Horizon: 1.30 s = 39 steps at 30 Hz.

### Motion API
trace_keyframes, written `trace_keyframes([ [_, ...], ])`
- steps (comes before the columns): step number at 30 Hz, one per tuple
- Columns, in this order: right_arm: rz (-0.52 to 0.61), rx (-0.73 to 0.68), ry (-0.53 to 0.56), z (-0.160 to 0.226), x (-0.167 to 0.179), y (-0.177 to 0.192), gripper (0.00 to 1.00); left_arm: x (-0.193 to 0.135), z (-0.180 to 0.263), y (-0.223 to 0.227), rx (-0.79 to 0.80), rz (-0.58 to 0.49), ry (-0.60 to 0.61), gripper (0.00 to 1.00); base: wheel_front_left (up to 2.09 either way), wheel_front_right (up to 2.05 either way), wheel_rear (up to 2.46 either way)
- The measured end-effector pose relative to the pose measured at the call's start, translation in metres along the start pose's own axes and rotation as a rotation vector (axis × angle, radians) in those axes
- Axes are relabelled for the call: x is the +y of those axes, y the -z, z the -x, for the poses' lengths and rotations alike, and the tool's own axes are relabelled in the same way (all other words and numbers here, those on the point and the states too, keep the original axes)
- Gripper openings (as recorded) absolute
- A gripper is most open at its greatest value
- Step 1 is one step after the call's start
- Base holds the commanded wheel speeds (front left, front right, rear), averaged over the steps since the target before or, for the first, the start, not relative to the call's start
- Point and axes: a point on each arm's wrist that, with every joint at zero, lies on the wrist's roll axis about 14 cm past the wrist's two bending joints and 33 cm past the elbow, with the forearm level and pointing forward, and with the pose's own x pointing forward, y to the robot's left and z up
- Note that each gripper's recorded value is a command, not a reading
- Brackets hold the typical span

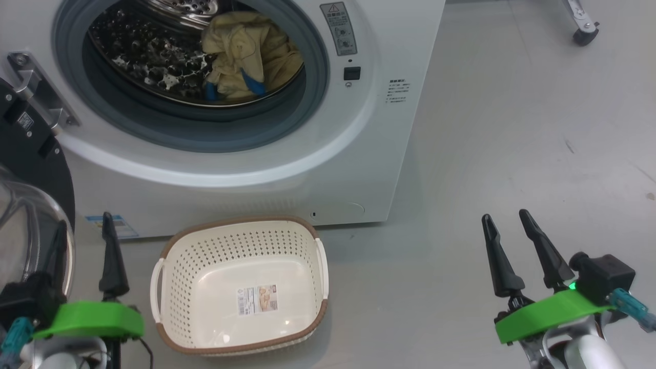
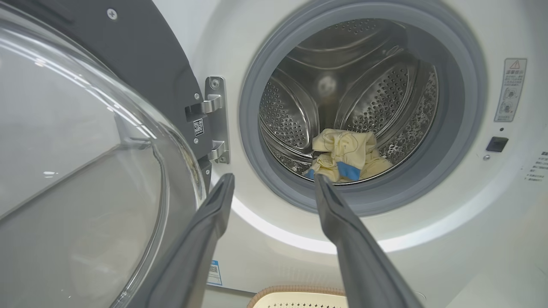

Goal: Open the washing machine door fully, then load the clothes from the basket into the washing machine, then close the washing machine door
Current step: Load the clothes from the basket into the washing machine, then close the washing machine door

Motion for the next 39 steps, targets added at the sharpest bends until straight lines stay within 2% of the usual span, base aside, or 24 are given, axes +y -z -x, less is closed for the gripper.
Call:
trace_keyframes([
  [14, 0.000, 0.004, 0.026, 0.015, -0.005, 0.000, 1.00, 0.000, 0.052, 0.017, 0.068, 0.002, -0.016, 1.00, 0.00, 0.00, 0.00],
  [39, 0.008, 0.017, 0.039, 0.012, -0.009, 0.004, 1.00, 0.002, 0.055, 0.022, 0.095, -0.010, -0.013, 1.00, 0.00, 0.00, 0.00],
])
